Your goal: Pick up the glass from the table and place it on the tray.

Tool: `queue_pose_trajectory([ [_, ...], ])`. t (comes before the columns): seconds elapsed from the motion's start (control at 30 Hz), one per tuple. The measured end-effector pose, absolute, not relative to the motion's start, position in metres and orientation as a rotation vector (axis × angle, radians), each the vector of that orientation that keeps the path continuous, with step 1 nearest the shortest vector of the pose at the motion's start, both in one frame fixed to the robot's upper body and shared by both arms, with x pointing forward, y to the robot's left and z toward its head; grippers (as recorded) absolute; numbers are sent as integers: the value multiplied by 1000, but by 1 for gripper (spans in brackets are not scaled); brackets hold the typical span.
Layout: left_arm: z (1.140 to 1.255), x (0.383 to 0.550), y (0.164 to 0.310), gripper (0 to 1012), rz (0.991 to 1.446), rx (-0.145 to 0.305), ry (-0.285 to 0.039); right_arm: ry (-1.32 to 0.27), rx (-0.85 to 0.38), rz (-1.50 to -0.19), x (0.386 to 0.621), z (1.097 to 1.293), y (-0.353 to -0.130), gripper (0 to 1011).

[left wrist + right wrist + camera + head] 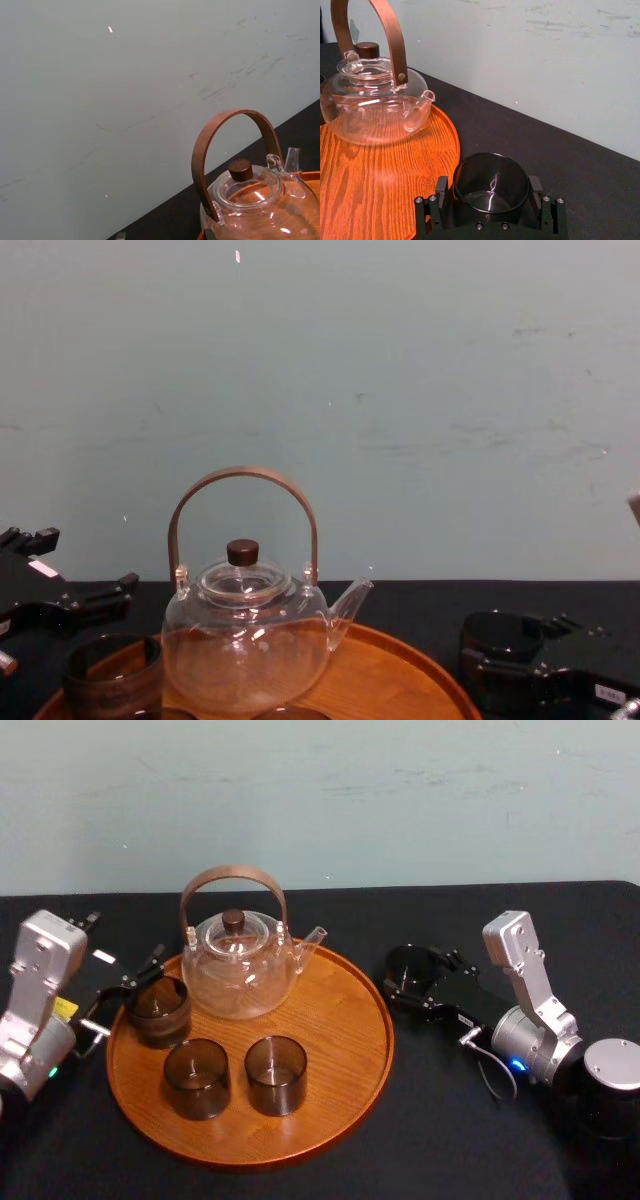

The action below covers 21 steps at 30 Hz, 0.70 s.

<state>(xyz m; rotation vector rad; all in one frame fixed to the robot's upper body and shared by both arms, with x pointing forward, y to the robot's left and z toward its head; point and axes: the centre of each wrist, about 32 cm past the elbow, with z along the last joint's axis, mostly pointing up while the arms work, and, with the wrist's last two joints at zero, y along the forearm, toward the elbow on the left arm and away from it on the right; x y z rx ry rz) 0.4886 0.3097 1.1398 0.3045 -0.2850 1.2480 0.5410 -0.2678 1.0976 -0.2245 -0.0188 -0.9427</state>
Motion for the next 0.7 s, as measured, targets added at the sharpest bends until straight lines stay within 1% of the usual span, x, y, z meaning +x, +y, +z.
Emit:
queue_pose_trajectory([
  [0.3, 1140, 489, 310, 1001, 1248, 304, -285, -19, -224, -944, 541, 1098, -268, 1002],
  [0.4, 1140, 489, 310, 1002, 1248, 304, -285, -19, -224, -945, 541, 1098, -269, 944],
  [0.43, 1140, 489, 310, 1002, 1248, 305, -285, -19, -224, -945, 541, 1098, -269, 944],
  [0.47, 1140, 489, 310, 1002, 1248, 304, -285, -19, -224, -945, 541, 1098, -269, 913],
  [0.7, 1140, 489, 310, 1001, 1248, 304, -285, -19, -224, -946, 540, 1098, -269, 904],
])
